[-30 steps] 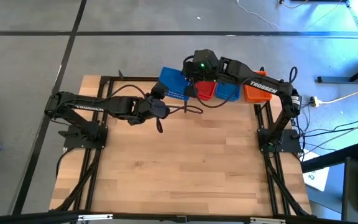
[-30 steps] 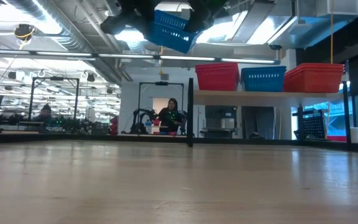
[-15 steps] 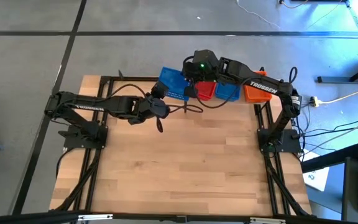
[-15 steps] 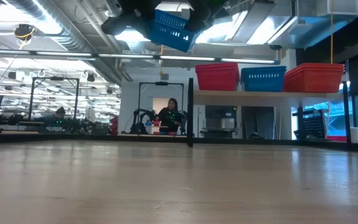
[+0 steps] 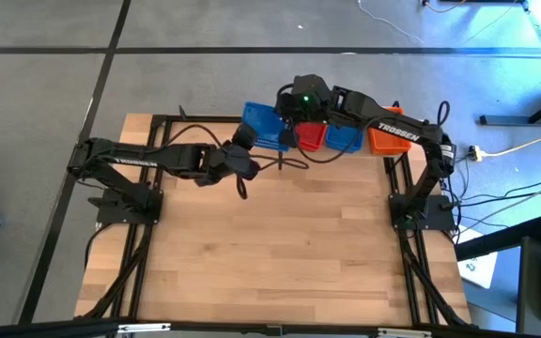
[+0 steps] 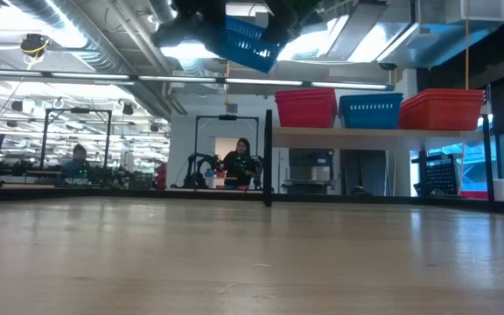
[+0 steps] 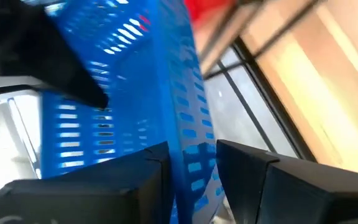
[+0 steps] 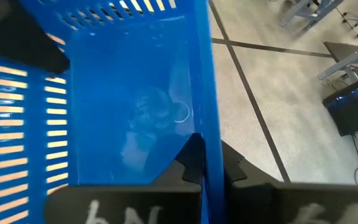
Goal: Stack baskets on shelf by color
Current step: Stack the blue bin on top of the stacked blue bins on the shelf
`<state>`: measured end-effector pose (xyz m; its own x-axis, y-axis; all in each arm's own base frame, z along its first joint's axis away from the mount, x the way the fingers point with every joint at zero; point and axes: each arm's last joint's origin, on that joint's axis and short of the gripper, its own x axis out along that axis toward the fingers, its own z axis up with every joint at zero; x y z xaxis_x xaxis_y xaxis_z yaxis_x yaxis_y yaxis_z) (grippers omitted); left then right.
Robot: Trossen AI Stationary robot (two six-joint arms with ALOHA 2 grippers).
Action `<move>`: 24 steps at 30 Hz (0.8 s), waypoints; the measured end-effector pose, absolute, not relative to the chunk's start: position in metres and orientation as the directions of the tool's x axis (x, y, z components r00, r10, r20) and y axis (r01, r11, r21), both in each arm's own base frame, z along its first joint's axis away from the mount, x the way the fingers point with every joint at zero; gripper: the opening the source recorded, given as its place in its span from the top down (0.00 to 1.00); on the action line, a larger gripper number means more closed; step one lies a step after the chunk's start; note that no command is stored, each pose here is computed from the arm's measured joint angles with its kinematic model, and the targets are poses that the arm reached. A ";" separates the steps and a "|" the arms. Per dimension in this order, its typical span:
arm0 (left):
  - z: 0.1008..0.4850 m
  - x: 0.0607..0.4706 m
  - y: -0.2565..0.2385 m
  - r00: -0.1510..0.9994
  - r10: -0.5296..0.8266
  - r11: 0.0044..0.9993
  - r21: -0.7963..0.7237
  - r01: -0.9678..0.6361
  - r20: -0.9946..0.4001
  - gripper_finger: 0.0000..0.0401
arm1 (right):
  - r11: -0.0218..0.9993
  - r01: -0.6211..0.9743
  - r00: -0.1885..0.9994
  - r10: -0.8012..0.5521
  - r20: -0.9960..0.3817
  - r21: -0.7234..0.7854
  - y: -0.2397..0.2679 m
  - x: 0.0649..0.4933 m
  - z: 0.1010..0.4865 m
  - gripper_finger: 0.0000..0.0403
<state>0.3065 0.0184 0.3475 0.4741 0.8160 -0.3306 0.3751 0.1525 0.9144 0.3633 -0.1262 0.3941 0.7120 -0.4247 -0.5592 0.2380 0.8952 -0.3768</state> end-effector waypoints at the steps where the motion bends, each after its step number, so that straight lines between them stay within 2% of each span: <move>1: 0.350 0.308 0.018 0.486 0.816 0.153 0.927 0.341 -0.314 0.76 | 0.895 0.240 0.711 -0.427 -0.559 -0.377 -0.127 0.363 0.394 1.00; 4: 0.358 0.310 0.016 0.517 0.812 0.138 0.950 0.281 -0.271 0.76 | 0.892 0.248 0.700 -0.435 -0.567 -0.378 -0.128 0.361 0.394 1.00; 17: 0.382 0.312 -0.001 0.629 0.735 0.123 0.962 0.244 -0.253 0.76 | 0.886 0.250 0.656 -0.452 -0.604 -0.391 -0.133 0.356 0.390 1.00; 24: 0.413 0.309 -0.011 0.674 0.714 0.160 0.981 0.109 -0.191 0.76 | 0.845 0.325 0.586 -0.533 -0.611 -0.425 -0.135 0.353 0.389 1.00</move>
